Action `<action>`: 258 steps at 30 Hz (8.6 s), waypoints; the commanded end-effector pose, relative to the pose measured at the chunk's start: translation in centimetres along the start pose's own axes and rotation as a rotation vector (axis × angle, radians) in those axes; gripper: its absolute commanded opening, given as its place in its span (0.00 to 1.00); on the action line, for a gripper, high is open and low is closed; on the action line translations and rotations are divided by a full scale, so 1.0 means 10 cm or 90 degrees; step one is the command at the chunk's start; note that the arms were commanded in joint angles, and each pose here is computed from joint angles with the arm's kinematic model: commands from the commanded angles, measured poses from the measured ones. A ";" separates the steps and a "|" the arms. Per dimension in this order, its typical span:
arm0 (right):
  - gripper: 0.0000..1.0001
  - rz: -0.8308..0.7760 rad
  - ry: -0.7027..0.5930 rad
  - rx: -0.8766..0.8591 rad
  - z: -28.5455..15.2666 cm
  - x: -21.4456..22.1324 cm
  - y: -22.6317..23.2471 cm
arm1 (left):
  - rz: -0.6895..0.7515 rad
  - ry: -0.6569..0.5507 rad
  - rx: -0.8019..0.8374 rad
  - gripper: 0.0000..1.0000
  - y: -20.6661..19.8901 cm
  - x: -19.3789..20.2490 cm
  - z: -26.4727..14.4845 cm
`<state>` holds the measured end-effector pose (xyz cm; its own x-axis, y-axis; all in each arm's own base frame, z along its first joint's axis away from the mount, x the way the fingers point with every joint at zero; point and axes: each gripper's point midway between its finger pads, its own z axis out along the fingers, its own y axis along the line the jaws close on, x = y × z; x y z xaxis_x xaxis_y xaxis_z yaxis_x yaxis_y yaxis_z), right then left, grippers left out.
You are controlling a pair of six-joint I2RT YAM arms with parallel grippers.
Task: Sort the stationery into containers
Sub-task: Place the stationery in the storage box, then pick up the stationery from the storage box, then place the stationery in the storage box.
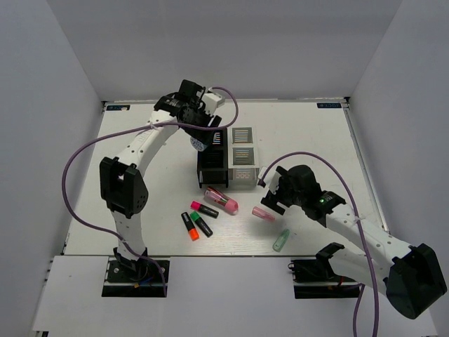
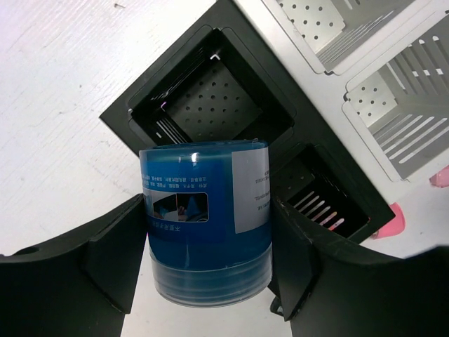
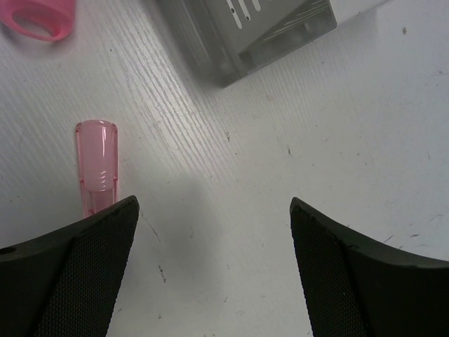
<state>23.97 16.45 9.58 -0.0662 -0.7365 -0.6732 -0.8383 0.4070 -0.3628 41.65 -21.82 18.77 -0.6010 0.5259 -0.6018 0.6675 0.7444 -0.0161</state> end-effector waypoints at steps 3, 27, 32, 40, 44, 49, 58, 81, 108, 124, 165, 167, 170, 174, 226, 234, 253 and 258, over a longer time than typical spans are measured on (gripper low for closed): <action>0.89 0.000 -0.018 0.002 0.01 -0.04 -0.01 | 0.048 -0.055 0.008 0.00 -0.09 -0.28 -0.14; 0.89 -0.003 -0.018 -0.007 0.00 -0.03 0.03 | 0.028 -0.048 -0.050 0.72 0.04 -0.29 0.00; 0.89 -0.004 -0.018 -0.003 0.00 -0.03 0.01 | 0.023 -0.051 -0.051 0.79 0.05 -0.29 -0.02; 0.89 -0.002 -0.016 -0.003 0.00 -0.02 0.01 | 0.019 -0.050 -0.047 0.91 0.02 -0.28 -0.01; 0.89 -0.003 -0.015 -0.004 0.00 -0.01 0.01 | 0.017 -0.057 -0.049 0.93 0.02 -0.31 -0.01; 0.89 -0.002 -0.020 0.000 -0.02 -0.03 0.00 | 0.018 -0.085 -0.056 0.93 0.01 -0.42 -0.10; 0.89 0.000 -0.019 0.000 -0.02 -0.03 -0.01 | 0.016 -0.095 -0.064 0.91 -0.08 -0.45 -0.17; 0.89 0.001 -0.025 0.002 -0.05 -0.04 -0.01 | -0.129 -0.109 -0.027 0.39 -0.37 -0.53 -0.13; 0.89 0.001 -0.027 0.006 -0.06 -0.04 -0.02 | -0.282 -0.183 -0.123 0.88 -0.09 -0.61 -0.36; 0.89 -0.001 -0.024 -0.001 -0.05 -0.02 0.00 | -0.734 -0.213 -0.194 0.85 0.17 -0.26 -0.40; 0.89 -0.006 -0.035 0.011 -0.09 -0.03 -0.03 | -0.929 -0.209 -0.300 0.94 0.05 -0.27 0.10; 0.89 -0.005 -0.034 0.011 -0.09 -0.03 -0.04 | -0.927 -0.214 -0.302 0.93 0.08 -0.28 0.12; 0.89 -0.005 -0.033 0.012 -0.09 -0.02 -0.04 | -0.931 -0.215 -0.309 0.89 0.13 -0.28 0.14; 0.89 -0.004 -0.034 0.012 -0.09 -0.02 -0.04 | -0.932 -0.207 -0.318 0.88 0.19 -0.25 0.18; 0.89 0.003 -0.033 0.004 -0.09 -0.02 -0.03 | -0.608 -0.239 -0.285 0.01 0.07 -0.78 -0.03; 0.89 0.004 -0.032 0.001 -0.09 -0.02 -0.02 | -0.552 -0.242 -0.320 0.01 0.12 -0.79 -0.12; 0.89 0.006 -0.032 0.001 -0.09 -0.01 -0.02 | -0.505 -0.222 -0.378 0.01 0.23 -0.66 -0.06; 0.89 0.004 -0.032 -0.001 -0.09 -0.01 -0.02 | -0.494 -0.219 -0.386 0.01 0.23 -0.63 0.02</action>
<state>23.44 15.74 9.72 -0.0586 -0.7184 -0.6932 -0.8415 0.4091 -0.3528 46.35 -23.40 19.87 -0.6153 -0.2500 -0.7476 -0.2402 0.9627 -0.1243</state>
